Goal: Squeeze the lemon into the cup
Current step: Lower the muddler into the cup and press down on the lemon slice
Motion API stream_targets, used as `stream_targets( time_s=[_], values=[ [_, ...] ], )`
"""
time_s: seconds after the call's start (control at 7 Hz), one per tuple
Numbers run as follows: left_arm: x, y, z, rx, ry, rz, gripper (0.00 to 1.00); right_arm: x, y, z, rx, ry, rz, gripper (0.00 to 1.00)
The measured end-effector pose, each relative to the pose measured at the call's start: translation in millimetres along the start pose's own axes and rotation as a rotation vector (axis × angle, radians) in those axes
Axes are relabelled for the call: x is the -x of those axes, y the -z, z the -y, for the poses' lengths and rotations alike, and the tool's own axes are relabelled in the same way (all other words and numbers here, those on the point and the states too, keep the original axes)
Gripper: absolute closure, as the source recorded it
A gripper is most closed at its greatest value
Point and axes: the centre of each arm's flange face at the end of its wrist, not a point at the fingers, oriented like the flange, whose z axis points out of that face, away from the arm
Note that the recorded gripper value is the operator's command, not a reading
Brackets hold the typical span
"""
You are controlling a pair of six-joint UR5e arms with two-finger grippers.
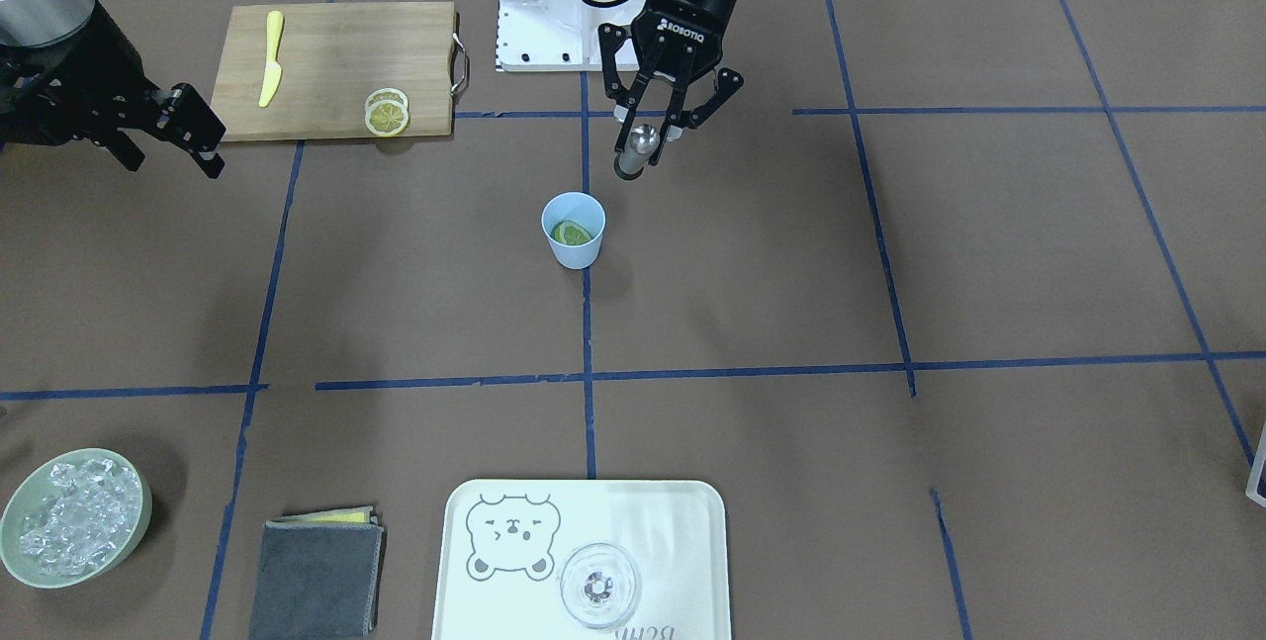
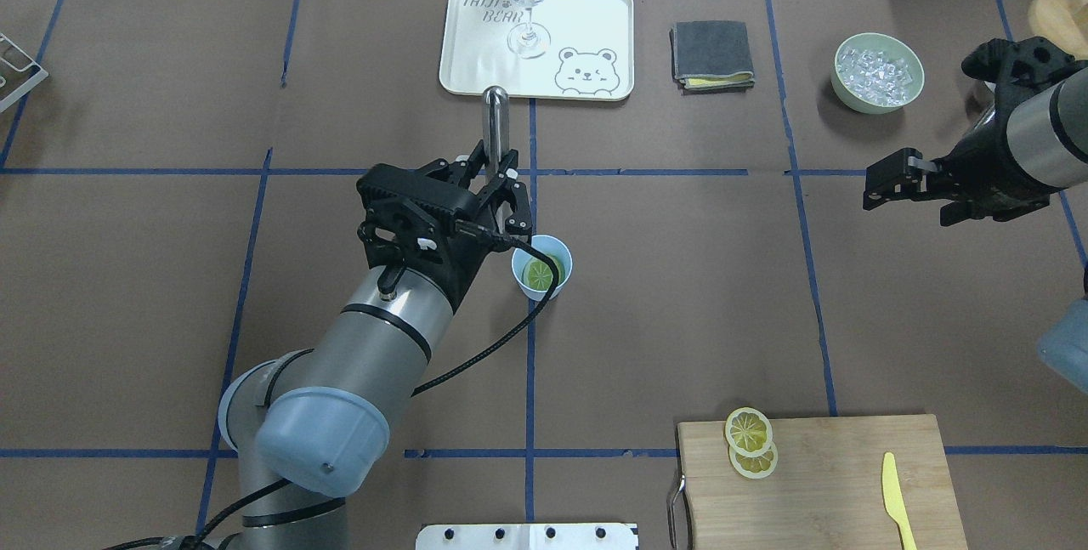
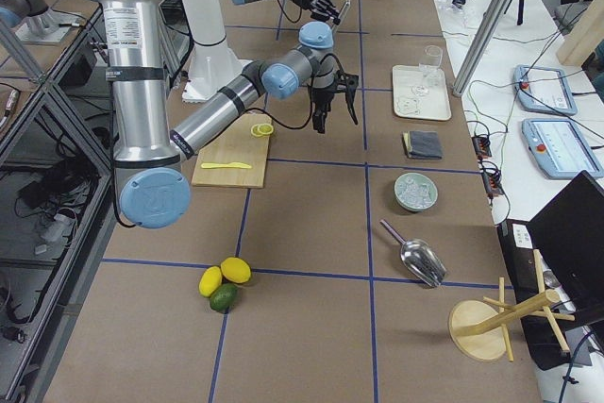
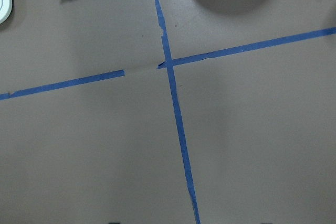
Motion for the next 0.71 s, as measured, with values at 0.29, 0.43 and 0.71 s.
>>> stream_targets(
  time_s=[0.29, 0.43, 0.71],
  values=[
    [-12.0, -9.9, -32.6, -0.025, 0.044, -0.035, 1.00, -1.7, 1.2, 1.4, -0.002, -0.005, 0.000, 0.00],
    [-19.9, -14.6, -42.7, -0.029, 0.058, -0.049, 1.00, -2.7, 2.1, 2.1, -0.003, -0.008, 0.000, 0.00],
    [-35.1, -26.0, -54.8, -0.023, 0.054, -0.054, 1.00, -6.6, 2.5, 2.5, -0.001, -0.013, -0.002, 0.00]
  ],
)
